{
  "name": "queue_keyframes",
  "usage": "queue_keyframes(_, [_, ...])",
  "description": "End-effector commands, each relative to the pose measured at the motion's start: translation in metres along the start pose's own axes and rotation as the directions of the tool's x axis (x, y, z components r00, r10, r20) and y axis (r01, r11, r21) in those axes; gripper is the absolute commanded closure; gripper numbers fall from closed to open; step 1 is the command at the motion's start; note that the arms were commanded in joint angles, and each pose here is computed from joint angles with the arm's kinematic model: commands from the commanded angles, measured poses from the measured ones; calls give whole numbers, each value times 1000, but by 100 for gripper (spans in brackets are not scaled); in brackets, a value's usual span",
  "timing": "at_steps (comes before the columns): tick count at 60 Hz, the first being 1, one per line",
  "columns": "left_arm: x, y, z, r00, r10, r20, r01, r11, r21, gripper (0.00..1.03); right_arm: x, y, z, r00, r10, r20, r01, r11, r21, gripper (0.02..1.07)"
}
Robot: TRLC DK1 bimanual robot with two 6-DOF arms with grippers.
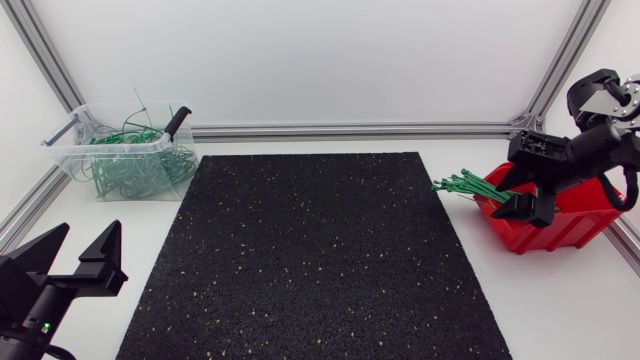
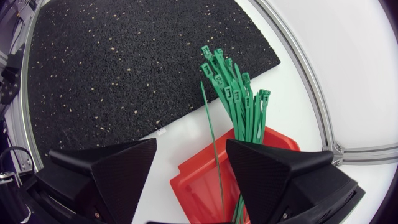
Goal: Take a green cable tie from the red box, thread the tail through the head to close it, then place it in the transparent bin on the left.
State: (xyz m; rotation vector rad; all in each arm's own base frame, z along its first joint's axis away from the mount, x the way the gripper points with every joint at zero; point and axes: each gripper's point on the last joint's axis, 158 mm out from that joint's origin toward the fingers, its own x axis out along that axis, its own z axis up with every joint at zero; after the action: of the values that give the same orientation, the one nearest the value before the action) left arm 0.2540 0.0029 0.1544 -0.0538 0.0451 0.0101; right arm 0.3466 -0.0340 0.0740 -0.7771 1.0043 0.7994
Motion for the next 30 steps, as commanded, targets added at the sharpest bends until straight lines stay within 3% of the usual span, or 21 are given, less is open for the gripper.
queue_keyframes(1, [1, -1, -23, 998, -9, -55, 9, 1000, -12, 5, 18, 9, -15, 999, 33, -26, -34, 999, -41, 31])
queue_keyframes(8, [1, -1, -23, 998, -9, -55, 9, 1000, -10, 4, 30, 12, -19, 999, 32, -30, -34, 996, -78, 44])
queue_keyframes(20, [1, -1, -23, 998, -9, -55, 9, 1000, -10, 4, 44, 2, -18, 999, -37, -35, 33, 991, -129, 47])
queue_keyframes(30, [1, -1, -24, 998, -9, -57, 9, 1000, -10, 5, 48, 1, -16, 999, -43, -30, 38, 989, -139, 63])
